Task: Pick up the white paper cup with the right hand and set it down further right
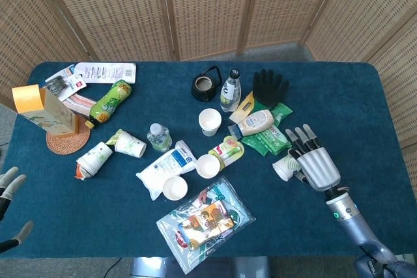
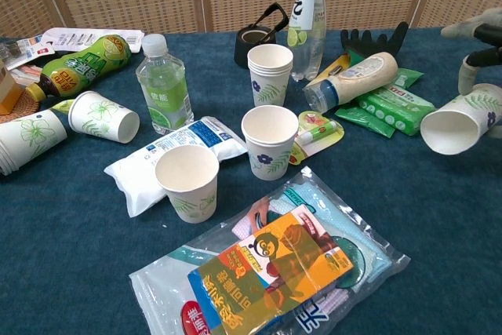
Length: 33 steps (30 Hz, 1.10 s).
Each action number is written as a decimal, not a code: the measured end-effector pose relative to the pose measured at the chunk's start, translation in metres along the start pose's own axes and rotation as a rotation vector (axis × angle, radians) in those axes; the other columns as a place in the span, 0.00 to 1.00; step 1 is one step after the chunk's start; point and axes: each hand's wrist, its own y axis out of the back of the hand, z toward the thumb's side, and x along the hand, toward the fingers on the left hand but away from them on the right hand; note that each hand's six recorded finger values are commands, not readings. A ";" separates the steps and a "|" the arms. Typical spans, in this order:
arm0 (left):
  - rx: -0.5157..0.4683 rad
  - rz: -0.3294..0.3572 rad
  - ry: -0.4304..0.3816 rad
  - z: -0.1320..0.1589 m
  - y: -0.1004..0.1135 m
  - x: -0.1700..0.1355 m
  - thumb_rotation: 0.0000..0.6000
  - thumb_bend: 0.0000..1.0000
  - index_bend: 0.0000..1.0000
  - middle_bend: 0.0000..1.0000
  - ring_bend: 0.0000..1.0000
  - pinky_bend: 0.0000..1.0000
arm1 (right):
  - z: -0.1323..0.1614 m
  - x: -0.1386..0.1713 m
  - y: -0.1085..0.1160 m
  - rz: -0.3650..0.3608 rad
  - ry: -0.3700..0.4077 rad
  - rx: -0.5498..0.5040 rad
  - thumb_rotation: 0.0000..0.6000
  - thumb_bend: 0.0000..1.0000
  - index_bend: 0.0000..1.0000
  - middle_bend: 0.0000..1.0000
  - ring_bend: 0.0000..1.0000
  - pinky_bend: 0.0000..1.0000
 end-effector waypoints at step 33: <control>-0.010 -0.002 -0.004 -0.001 0.001 0.000 1.00 0.35 0.00 0.00 0.00 0.00 | 0.011 0.020 -0.026 -0.117 -0.027 0.596 1.00 0.27 0.45 0.00 0.00 0.00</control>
